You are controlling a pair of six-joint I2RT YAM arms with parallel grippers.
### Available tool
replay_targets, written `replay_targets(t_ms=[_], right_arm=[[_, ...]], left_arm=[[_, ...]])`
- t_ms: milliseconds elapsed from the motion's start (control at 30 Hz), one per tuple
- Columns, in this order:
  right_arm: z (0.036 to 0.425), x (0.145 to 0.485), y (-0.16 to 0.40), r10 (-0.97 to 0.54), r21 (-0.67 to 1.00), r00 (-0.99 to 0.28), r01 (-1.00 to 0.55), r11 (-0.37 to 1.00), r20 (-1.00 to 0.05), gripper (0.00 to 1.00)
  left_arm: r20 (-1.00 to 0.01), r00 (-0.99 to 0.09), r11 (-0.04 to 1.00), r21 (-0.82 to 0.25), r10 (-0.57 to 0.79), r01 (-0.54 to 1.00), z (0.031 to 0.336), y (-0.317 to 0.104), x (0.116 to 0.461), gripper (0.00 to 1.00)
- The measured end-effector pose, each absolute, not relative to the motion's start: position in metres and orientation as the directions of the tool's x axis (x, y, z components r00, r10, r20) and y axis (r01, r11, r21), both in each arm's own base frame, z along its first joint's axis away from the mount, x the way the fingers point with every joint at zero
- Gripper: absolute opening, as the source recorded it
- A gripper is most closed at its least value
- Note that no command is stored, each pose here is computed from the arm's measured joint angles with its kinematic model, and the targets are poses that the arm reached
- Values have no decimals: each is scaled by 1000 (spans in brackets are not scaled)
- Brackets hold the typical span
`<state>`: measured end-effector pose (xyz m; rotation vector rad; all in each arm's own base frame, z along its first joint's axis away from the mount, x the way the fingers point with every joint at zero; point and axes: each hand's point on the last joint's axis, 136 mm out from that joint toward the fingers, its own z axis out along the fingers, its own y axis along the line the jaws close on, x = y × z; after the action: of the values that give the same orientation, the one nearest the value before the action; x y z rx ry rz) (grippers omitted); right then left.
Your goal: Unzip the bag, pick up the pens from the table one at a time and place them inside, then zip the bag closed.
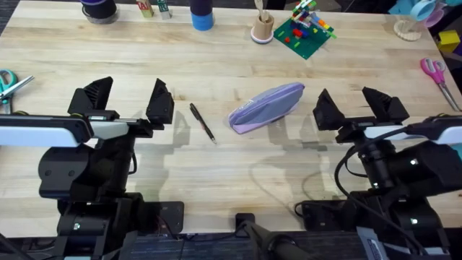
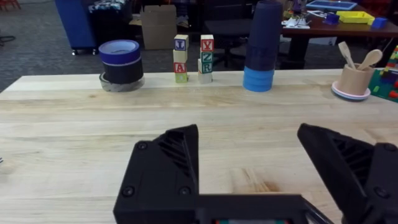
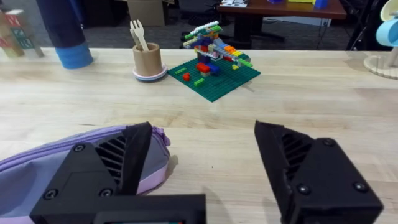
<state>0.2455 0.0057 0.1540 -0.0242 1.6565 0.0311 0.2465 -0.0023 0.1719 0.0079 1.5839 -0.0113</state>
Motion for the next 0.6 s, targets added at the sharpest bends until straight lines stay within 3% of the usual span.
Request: replay_targets(t_ms=[467,600], right_arm=[[156,246,1,-8,-8,-80,-7,1000,-997,996],[175,246,-4,-22,-22,-12,24,999,-1000,996]], left_arm=[[-1000,22,1000,9,9,12,181,-2,246,993],[-999,-35,1000,11,11,17,180,-3,243,993]])
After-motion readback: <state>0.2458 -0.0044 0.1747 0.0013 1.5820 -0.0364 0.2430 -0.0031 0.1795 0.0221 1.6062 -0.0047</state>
